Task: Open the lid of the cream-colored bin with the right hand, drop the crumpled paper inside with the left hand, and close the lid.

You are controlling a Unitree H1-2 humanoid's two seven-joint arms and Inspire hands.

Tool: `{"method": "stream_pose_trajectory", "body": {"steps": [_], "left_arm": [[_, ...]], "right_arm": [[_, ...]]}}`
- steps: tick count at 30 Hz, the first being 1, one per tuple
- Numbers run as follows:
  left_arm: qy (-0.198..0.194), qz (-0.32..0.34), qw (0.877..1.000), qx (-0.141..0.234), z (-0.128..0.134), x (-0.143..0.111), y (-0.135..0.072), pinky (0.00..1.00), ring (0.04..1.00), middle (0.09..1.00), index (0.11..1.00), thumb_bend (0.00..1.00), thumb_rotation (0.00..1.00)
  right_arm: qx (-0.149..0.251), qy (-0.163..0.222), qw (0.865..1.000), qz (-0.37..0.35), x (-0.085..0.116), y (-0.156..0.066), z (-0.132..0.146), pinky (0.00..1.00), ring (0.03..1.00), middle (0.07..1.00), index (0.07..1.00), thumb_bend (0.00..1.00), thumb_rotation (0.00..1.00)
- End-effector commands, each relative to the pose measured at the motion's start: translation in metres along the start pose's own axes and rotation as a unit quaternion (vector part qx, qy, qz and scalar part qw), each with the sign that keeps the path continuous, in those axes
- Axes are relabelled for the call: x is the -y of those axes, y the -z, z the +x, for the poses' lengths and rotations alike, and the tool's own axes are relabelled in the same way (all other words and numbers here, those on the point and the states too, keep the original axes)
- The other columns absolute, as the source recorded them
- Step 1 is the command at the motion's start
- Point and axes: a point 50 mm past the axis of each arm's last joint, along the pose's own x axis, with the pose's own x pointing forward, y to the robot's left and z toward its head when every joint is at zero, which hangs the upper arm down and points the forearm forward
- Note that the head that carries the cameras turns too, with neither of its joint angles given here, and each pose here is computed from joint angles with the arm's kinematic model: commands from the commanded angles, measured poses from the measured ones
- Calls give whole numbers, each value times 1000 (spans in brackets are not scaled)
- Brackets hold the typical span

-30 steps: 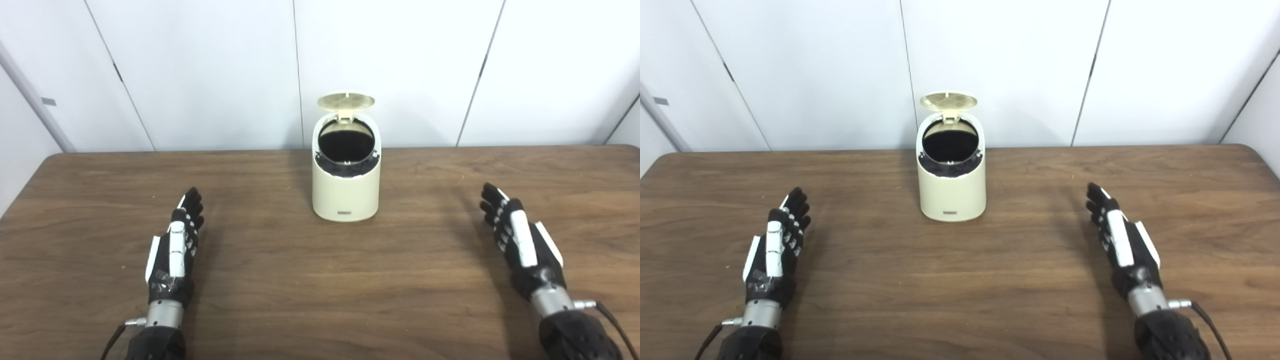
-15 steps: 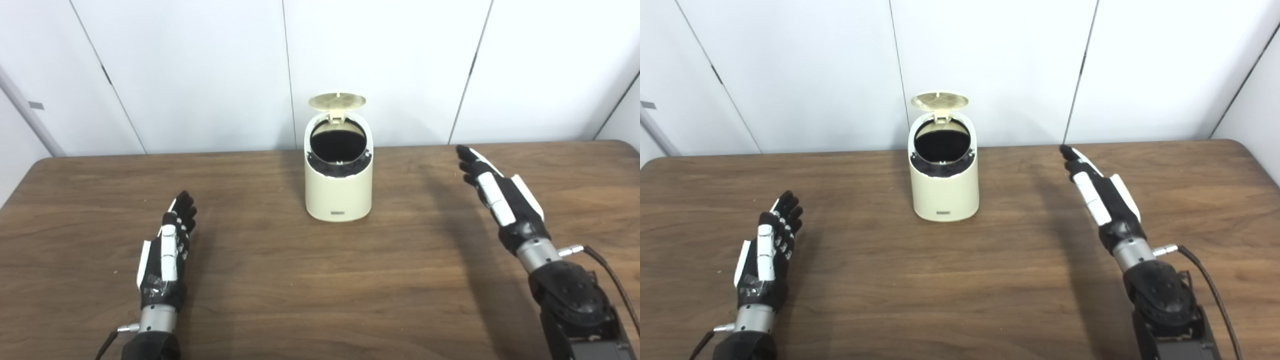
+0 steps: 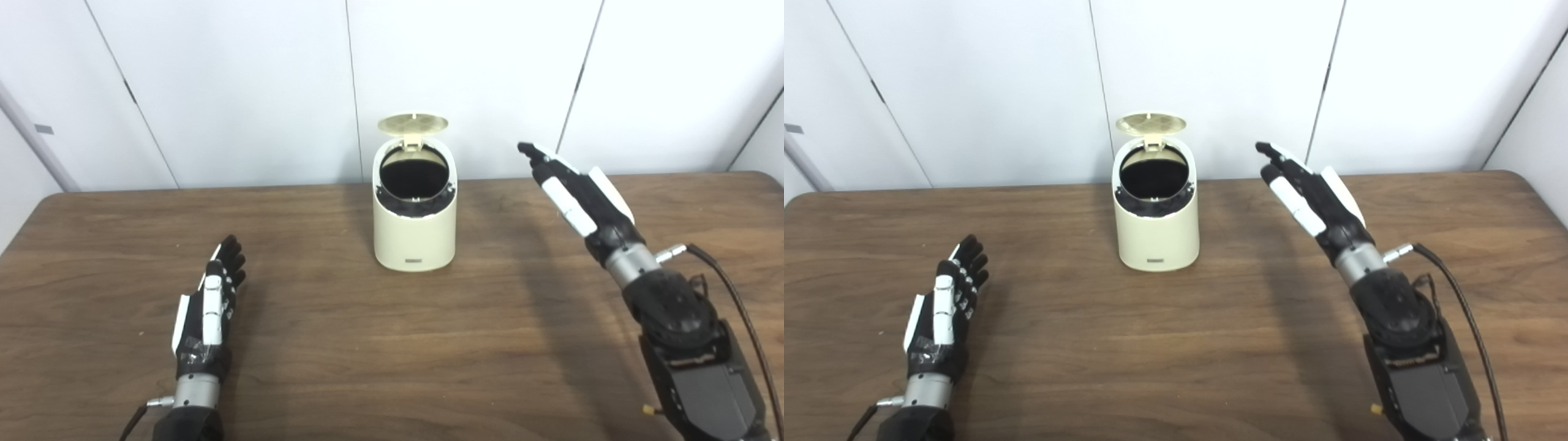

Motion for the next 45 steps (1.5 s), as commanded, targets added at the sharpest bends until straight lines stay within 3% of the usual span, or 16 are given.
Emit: {"method": "stream_pose_trajectory", "body": {"steps": [1,19,35,45], "left_arm": [[-4,-19,999,-35,-19,11,22,966,954,953,953,513,999],[2,-36,998,-51,-19,26,27,983,971,960,954,491,974],[19,-38,998,-46,-16,34,34,1000,996,979,967,431,1000],[21,-33,998,-48,-16,38,35,1000,999,985,961,437,993]], "right_arm": [[54,10,998,-4,5,-30,18,934,951,949,886,558,1000],[102,15,988,-116,10,-70,61,824,889,894,860,556,1000],[129,-29,978,-161,-2,-95,84,790,864,883,856,544,1000],[132,-72,962,-229,-17,-103,89,836,894,902,876,505,1000]]}}
